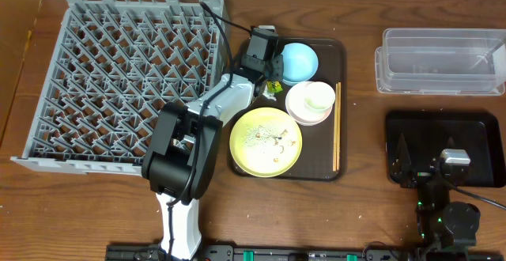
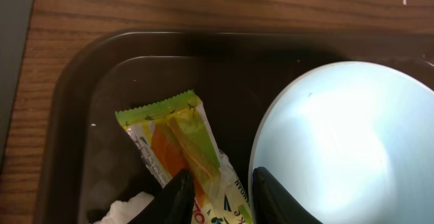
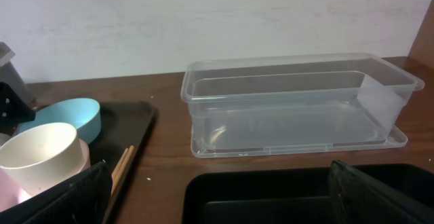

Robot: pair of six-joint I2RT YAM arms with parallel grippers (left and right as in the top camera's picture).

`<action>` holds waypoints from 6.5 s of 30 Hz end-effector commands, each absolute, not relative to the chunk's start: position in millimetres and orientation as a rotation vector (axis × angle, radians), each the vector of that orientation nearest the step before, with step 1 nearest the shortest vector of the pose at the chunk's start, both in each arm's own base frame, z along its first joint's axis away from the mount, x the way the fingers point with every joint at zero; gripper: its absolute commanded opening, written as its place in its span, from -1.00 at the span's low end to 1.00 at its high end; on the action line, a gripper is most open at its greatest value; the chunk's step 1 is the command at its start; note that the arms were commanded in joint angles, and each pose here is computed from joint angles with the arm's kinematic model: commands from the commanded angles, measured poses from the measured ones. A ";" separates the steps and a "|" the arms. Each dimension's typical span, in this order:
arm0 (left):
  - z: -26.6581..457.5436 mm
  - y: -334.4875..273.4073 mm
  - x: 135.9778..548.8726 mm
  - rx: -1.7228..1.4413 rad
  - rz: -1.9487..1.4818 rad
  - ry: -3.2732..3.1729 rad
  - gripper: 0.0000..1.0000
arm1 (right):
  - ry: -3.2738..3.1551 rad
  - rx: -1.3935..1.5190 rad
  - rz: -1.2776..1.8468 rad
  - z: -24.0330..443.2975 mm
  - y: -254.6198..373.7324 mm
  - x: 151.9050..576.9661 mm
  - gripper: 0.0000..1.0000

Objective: Sort waste into correct bins and load items into the dishwasher

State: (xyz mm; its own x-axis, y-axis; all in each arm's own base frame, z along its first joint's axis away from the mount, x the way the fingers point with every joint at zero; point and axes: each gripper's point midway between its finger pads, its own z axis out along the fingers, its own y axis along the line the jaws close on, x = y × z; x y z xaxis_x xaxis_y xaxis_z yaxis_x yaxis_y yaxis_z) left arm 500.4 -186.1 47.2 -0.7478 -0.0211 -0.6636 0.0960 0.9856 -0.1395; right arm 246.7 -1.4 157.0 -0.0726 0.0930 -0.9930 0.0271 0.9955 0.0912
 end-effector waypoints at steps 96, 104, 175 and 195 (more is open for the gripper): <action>66.7 -333.7 337.3 0.752 -0.365 2.517 0.40 | 1.647 0.101 0.052 155.6 -3.1 246.6 0.99; 70.1 -333.6 338.8 0.746 -0.363 2.508 -0.27 | 1.647 0.101 0.052 155.6 -3.1 246.6 0.99; 62.0 -330.2 334.3 0.863 -0.338 2.503 -0.49 | 1.647 0.101 0.052 155.6 -3.1 246.6 0.98; 218.9 -261.0 372.7 0.162 -0.598 2.343 -0.85 | 1.647 0.101 0.052 155.6 -3.1 246.6 0.99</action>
